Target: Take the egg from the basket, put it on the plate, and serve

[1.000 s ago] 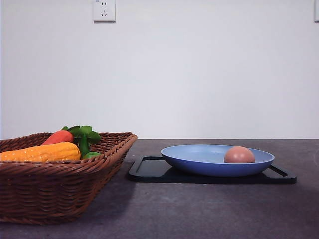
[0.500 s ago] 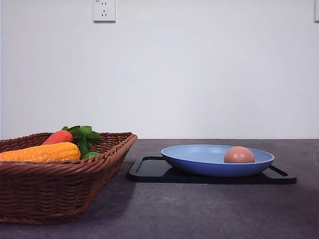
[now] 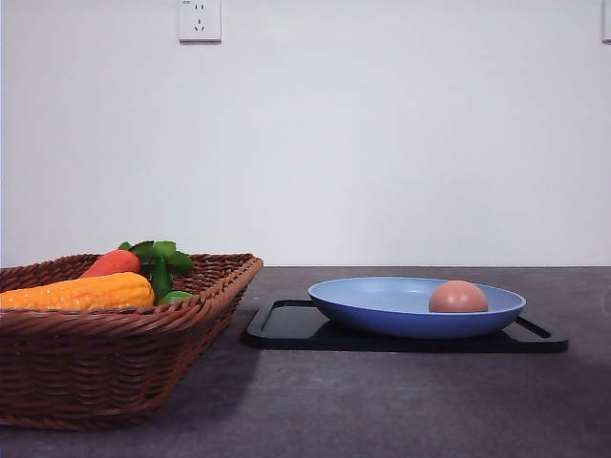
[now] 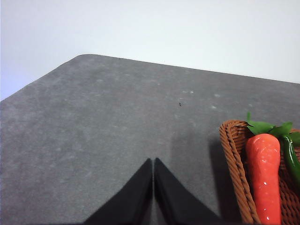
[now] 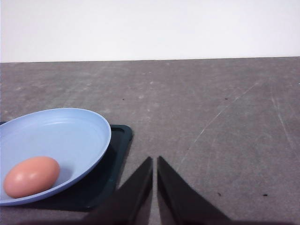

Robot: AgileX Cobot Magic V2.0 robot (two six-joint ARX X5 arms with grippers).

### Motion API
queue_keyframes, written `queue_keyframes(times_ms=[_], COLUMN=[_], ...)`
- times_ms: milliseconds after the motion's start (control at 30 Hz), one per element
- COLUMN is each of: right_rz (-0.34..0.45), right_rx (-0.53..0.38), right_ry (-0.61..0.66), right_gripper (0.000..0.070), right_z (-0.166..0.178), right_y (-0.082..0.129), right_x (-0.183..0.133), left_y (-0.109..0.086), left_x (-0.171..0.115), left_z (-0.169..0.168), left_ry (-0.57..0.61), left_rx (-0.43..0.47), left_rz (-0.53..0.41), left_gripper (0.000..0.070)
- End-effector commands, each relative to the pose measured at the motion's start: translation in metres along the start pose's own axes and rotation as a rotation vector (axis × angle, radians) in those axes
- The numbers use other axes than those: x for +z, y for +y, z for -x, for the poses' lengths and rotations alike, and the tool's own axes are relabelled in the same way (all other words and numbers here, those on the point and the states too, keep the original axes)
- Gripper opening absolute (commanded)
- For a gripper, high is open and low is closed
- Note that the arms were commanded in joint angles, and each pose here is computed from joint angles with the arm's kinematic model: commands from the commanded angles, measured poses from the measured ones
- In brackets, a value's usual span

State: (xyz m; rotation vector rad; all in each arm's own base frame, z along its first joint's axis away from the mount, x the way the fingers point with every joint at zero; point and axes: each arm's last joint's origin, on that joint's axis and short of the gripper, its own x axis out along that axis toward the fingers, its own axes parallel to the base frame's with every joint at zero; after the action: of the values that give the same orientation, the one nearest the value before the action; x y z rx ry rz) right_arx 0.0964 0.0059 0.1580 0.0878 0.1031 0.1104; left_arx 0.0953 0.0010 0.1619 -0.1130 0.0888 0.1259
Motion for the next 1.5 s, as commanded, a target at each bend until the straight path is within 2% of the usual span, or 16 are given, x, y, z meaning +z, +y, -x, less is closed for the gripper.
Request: queue_keyframes(times_ms=[0,1467], right_rz=[-0.011,-0.010], right_rx=[-0.001,0.000], right_ry=[-0.007,-0.007], right_gripper=[0.0000,0.0000], right_z=[-0.0003,-0.0003], right_y=[-0.0003,-0.0003], right_x=[-0.0008,-0.0008], left_y=[0.0007,0.0007], left_x=[-0.0081,-0.0081], left_z=[-0.0024,-0.0024], left_ry=[0.015,0.015], left_rx=[0.003,0.003], left_rz=[0.003,0.003], left_gripper=[0.0000,0.0000])
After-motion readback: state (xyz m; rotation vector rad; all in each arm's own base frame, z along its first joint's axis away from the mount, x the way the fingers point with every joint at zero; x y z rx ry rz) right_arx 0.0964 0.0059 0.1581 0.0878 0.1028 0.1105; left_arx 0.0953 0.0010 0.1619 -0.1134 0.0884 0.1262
